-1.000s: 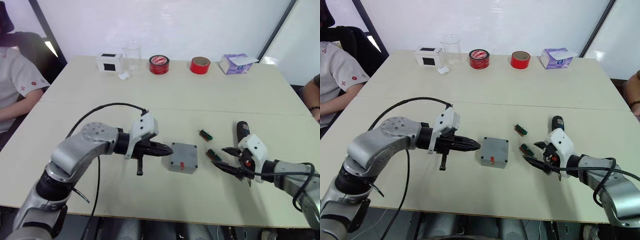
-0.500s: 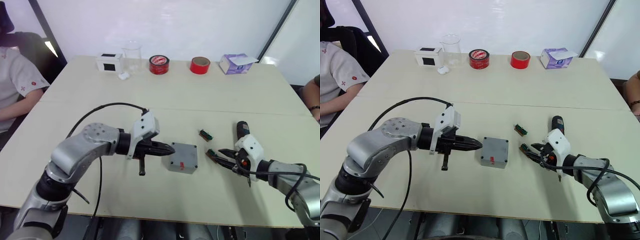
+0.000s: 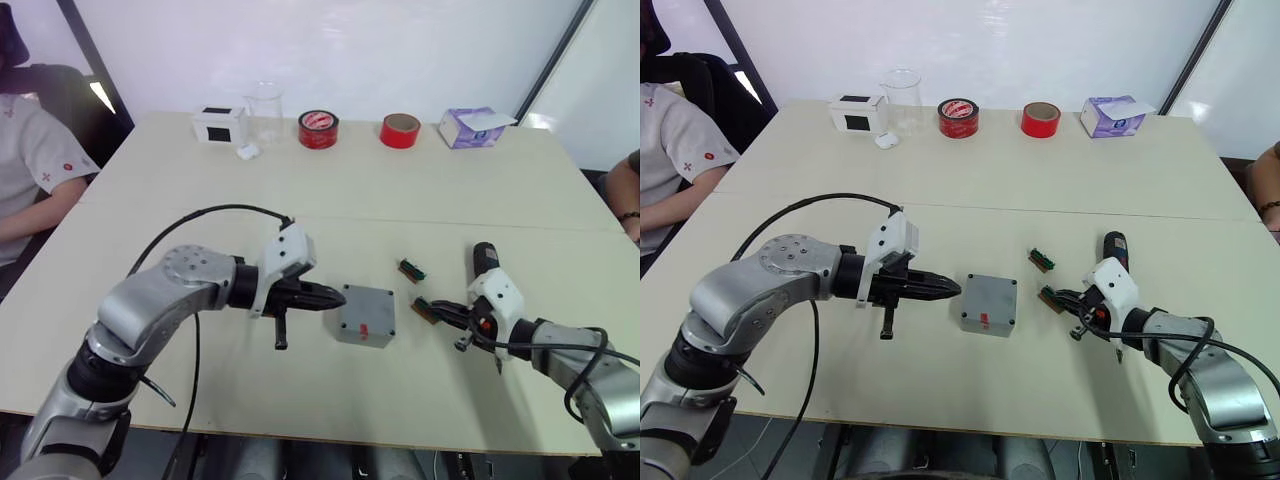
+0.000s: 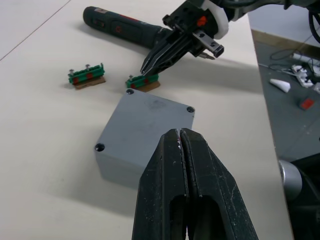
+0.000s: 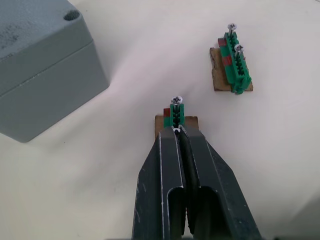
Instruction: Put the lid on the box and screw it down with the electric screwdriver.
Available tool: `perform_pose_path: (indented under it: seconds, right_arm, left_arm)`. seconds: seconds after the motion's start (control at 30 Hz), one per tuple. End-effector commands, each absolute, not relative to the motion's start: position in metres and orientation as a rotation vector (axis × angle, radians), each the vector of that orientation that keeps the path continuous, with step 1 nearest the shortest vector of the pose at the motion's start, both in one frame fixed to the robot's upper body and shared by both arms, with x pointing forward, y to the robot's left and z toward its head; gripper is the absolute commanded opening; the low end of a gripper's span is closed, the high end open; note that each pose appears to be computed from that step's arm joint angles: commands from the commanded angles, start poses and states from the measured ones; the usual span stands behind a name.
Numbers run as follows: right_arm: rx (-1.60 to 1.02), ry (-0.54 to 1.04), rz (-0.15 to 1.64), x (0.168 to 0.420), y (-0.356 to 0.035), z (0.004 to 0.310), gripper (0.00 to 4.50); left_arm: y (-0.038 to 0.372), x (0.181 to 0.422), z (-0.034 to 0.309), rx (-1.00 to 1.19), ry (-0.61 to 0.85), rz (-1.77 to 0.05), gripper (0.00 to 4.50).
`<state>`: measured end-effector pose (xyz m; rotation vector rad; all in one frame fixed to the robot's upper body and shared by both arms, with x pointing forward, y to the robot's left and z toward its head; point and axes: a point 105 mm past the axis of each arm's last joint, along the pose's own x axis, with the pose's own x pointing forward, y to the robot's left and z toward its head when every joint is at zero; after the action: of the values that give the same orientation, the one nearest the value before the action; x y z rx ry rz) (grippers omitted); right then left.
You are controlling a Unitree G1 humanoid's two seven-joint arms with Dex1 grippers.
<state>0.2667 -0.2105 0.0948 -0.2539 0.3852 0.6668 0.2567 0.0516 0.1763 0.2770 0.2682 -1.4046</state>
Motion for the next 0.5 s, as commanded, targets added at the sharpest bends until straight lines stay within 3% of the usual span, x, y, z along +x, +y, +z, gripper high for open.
perform_pose_path:
  seconds: [0.03, 0.27, 0.5]
  right_arm:
    - [-0.237, 0.307, 0.659, 0.269, -0.211, 0.115, 0.03]
    - [-0.214, 0.216, 0.662, 0.269, -0.209, 0.142, 0.03]
    - [-0.199, 0.156, 0.853, 0.269, -0.159, 0.161, 0.03]
  left_arm:
    - [0.059, 0.276, 0.196, 0.220, 0.189, -1.322, 0.00]
    - [0.080, 0.289, 0.201, 0.205, 0.216, -1.245, 0.00]
    - [0.097, 0.277, 0.175, 0.313, 0.336, -1.262, 0.00]
